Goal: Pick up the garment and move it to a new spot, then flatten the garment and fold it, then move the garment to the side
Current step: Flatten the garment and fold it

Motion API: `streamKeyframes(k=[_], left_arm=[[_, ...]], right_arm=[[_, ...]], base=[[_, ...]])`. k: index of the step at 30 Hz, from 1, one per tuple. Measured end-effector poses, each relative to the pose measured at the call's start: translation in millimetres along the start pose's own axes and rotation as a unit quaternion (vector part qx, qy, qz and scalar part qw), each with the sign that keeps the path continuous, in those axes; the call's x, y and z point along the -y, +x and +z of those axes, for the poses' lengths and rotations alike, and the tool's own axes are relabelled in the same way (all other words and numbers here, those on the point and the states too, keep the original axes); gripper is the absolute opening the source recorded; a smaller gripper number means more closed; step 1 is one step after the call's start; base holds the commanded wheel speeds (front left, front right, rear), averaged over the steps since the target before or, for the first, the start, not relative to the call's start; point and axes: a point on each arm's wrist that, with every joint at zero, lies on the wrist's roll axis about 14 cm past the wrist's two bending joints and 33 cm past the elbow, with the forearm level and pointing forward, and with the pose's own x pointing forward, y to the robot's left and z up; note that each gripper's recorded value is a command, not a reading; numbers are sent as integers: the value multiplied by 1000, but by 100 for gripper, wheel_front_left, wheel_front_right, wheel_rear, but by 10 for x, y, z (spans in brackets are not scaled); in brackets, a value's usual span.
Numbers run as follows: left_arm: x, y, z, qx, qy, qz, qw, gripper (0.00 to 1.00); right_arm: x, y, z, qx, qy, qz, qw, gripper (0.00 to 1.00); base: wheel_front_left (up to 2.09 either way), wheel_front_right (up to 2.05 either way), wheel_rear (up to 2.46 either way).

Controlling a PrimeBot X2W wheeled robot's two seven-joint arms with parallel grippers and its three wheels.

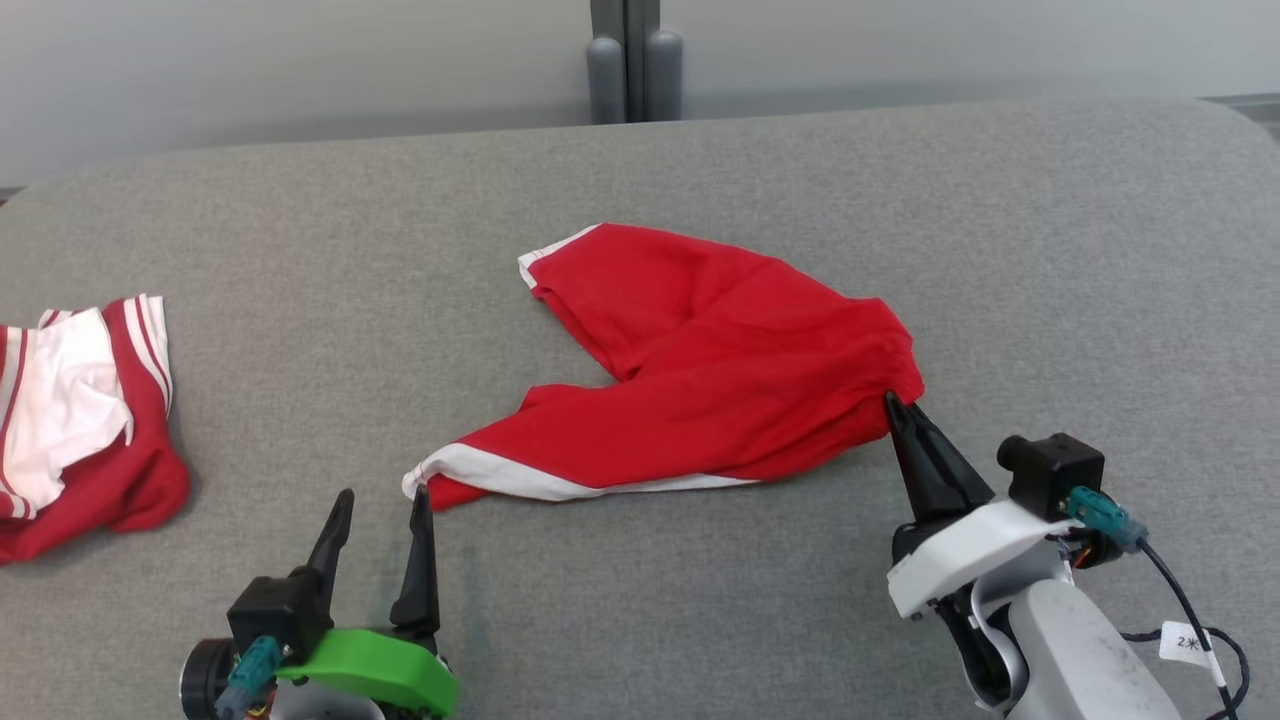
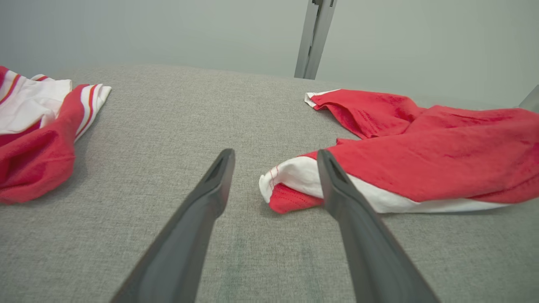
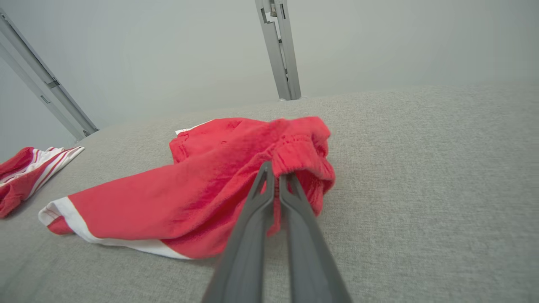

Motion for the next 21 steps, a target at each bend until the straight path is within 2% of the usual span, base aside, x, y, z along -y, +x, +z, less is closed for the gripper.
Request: streamKeyframes(k=[11,17,21], left_arm=[[284,-84,-64,-8,-8,-40,999,100],[354,-38,-132,-18,-12,-51,998,100],[373,51,-139,-20,-12,-55,998,100]], right_arm=[[-30,-268,585,87,-29,8,996,0],[-96,-219,518,78,-32,24,996,0],[-115,-16,389,51,-67,44,995,0]], base=[[0,0,0],[0,0,0],[0,0,0]])
